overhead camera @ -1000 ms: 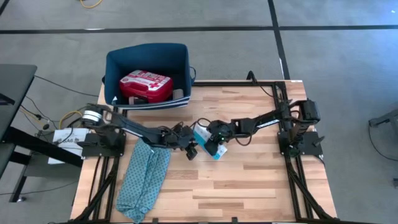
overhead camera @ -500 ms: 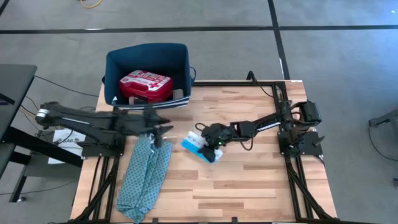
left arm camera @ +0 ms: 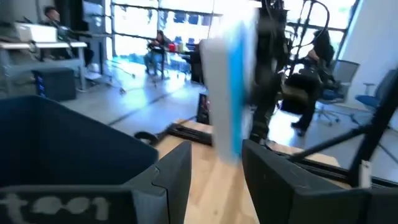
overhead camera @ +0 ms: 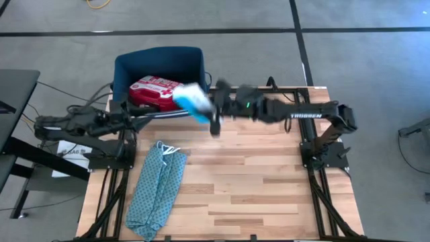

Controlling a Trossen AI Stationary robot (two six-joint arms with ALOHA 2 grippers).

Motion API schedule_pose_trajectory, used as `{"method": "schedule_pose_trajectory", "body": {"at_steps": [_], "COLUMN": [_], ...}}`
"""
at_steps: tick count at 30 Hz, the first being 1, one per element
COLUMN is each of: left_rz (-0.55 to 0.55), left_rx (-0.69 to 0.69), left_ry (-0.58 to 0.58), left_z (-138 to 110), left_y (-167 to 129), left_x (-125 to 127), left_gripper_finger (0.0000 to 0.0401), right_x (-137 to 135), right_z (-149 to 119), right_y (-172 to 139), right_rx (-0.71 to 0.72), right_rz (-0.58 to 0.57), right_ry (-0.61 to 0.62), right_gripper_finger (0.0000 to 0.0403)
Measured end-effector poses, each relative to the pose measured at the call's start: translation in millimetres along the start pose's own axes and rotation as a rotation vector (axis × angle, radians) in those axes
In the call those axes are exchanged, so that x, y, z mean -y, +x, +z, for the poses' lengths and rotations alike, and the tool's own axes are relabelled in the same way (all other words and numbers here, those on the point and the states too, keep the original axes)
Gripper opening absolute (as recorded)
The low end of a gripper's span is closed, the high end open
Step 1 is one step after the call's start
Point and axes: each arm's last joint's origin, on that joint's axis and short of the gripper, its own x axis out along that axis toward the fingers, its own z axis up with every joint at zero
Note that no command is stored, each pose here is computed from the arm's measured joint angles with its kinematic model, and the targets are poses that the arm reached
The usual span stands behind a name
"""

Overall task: Pick & place medical supplies in basket/bin
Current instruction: Put the blue and white pill organizer into the blue bin

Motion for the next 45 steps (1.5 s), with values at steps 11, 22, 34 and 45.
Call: {"method": "schedule_pose_trajectory", "body": {"at_steps": [11, 22, 34, 45], "left_rz": [0.073, 0.084, 0.09, 0.091], "left_rx": [-0.022, -0.058, -0.075, -0.073], "left_ry": [0.082, 0.098, 0.05, 0.001], "left_z": [-3.1, -7.5, -9.6, -9.6], "left_y": [5.6, 15.5, 15.4, 15.4], "left_x": [0.5, 5.0, 4.6, 4.6], "left_gripper_finger": [0.013, 0.013, 0.013, 0.013], "right_x": [104.1, 134.7, 130.9, 125.2], "right_z": [11.6, -49.8, -86.2, -81.9], "right_y": [68.4, 161.3, 175.0, 174.7], "right_rx": [0.174, -0.032, -0.182, -0.203], "right_rz": [-0.291, -0.359, -0.425, -0.398], "right_ry": [-0.085, -0.039, -0.09, -0.163], "right_gripper_finger": [0.0141, 0.0141, 0.0175, 0.0225]}}
